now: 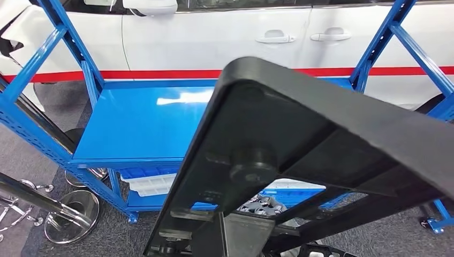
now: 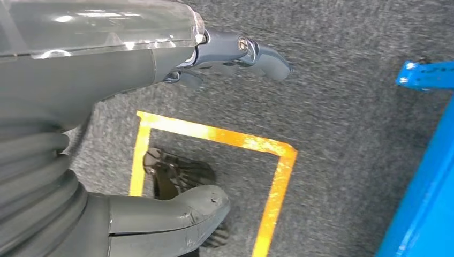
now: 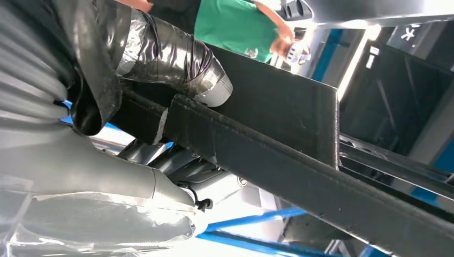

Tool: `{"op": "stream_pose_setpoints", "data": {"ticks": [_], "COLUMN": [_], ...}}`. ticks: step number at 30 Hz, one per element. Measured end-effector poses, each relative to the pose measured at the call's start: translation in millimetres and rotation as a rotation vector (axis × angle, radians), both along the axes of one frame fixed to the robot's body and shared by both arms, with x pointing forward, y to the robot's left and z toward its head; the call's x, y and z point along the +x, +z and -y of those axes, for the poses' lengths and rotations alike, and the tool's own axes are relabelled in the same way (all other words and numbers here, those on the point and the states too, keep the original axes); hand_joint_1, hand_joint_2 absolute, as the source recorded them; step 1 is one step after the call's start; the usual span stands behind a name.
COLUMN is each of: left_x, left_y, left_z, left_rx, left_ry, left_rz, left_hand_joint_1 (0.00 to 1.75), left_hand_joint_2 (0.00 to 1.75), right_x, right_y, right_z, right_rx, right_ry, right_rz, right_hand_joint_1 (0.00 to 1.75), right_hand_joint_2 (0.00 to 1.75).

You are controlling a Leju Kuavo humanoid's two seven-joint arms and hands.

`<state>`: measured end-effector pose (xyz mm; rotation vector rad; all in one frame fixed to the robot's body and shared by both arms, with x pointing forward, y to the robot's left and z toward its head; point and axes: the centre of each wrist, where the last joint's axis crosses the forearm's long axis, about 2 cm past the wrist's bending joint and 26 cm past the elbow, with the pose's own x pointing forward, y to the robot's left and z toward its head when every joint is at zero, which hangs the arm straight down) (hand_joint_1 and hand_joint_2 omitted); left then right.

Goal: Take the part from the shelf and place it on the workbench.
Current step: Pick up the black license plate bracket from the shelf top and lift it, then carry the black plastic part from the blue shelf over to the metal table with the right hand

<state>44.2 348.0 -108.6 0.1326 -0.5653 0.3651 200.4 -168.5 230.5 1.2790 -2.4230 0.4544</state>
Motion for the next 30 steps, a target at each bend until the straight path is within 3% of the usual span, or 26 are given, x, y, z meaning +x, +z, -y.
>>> {"op": "stream_pose_setpoints", "data": {"ticks": [4, 11, 14, 19, 30], "left_x": [-0.4, -1.8, -4.3, -6.4, -6.3], "left_y": [0.0, -1.6, -2.7, -3.4, -3.4], "left_z": [-0.3, 16.6, 32.1, 47.7, 46.1], "left_rx": [0.002, -0.068, -0.088, -0.111, -0.116], "left_ry": [0.010, 0.013, 0.000, -0.008, -0.027], "left_rz": [-0.069, -0.406, -0.493, -0.492, -0.442], "left_hand_joint_1": [0.00, 0.00, 0.00, 0.00, 0.00], "left_hand_joint_2": [1.75, 1.75, 1.75, 1.75, 1.75], "right_x": [-0.1, 4.5, 7.6, 10.3, 10.2], "right_y": [-1.8, -4.0, -5.8, -9.9, -0.4], "right_z": [2.2, 14.9, 25.2, 44.6, 72.9], "right_rx": [-0.015, -0.082, -0.113, -0.171, -0.219], "right_ry": [-0.014, -0.034, -0.073, -0.164, -0.319], "right_rz": [-0.004, 0.001, -0.004, 0.004, 0.066], "right_hand_joint_1": [1.75, 1.75, 1.75, 1.75, 1.75], "right_hand_joint_2": [1.75, 1.75, 1.75, 1.75, 1.75]}}
